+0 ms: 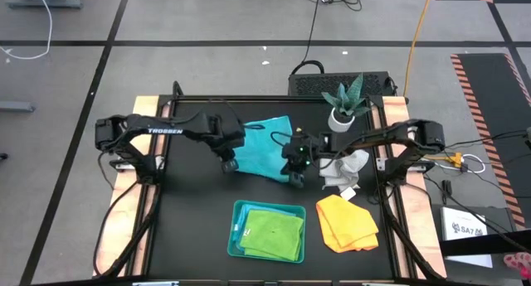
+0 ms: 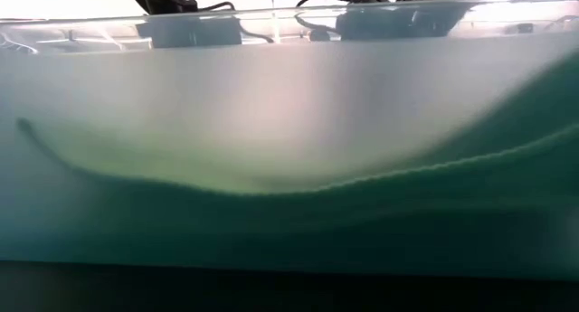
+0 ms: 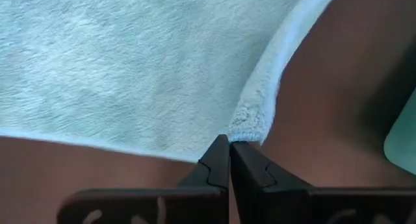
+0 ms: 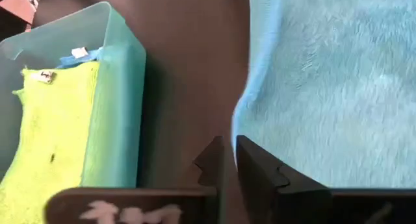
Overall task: Fold microfiber towels
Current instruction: Fold the blue microfiber cloth
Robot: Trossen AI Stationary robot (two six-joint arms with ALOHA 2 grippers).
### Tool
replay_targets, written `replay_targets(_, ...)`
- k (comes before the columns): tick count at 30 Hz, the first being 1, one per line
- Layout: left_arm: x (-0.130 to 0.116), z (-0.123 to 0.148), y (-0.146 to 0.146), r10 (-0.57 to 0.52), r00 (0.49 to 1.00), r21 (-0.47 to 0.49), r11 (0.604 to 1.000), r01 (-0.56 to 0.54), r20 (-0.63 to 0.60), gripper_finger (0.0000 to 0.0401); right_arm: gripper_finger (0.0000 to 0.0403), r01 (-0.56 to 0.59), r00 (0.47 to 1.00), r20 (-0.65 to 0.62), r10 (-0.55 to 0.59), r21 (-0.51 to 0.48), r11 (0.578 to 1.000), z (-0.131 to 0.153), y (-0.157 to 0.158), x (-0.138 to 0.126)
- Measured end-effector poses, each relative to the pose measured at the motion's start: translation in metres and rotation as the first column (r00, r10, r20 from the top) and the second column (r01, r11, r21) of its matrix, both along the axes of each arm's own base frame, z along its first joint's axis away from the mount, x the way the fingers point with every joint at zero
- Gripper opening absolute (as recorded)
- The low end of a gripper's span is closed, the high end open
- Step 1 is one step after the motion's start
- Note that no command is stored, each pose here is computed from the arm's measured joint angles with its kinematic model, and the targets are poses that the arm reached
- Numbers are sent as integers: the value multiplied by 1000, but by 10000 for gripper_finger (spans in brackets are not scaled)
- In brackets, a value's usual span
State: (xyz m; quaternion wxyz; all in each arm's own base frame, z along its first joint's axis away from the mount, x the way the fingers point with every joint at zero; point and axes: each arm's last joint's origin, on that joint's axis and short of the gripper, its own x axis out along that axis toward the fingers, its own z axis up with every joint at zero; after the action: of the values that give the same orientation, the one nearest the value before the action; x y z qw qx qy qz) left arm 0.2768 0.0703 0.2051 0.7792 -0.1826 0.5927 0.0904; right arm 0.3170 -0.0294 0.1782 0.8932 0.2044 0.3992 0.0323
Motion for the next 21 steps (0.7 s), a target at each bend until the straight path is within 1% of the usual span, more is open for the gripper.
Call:
replay_targets(4, 0, 0, -8, -14, 1000, -11, 1000, 14, -15, 26, 75, 37, 999, -3, -37, -66, 997, -1, 8, 1)
replay_targets(6, 1, -1, -13, -25, 999, -16, 1000, 24, -25, 38, 93, 64, 998, 24, -62, -100, 993, 3, 8, 1)
replay_targets(9, 1, 0, -22, -37, 999, -34, 999, 36, -28, 55, 112, 102, 991, 94, -91, -116, 988, 11, 3, 4)
replay_targets(13, 1, 0, -39, -68, 996, -97, 993, 63, -49, 76, 122, 127, 986, 127, -112, -120, 985, 16, -3, 4)
replay_targets(17, 3, 0, -59, -97, 994, -111, 990, 90, -56, 95, 123, 125, 985, 133, -106, -142, 982, 16, -8, 3)
replay_targets(21, 2, 0, -77, -86, 993, -130, 989, 75, -82, 113, 123, 120, 986, 135, -97, -173, 978, 16, -14, 2)
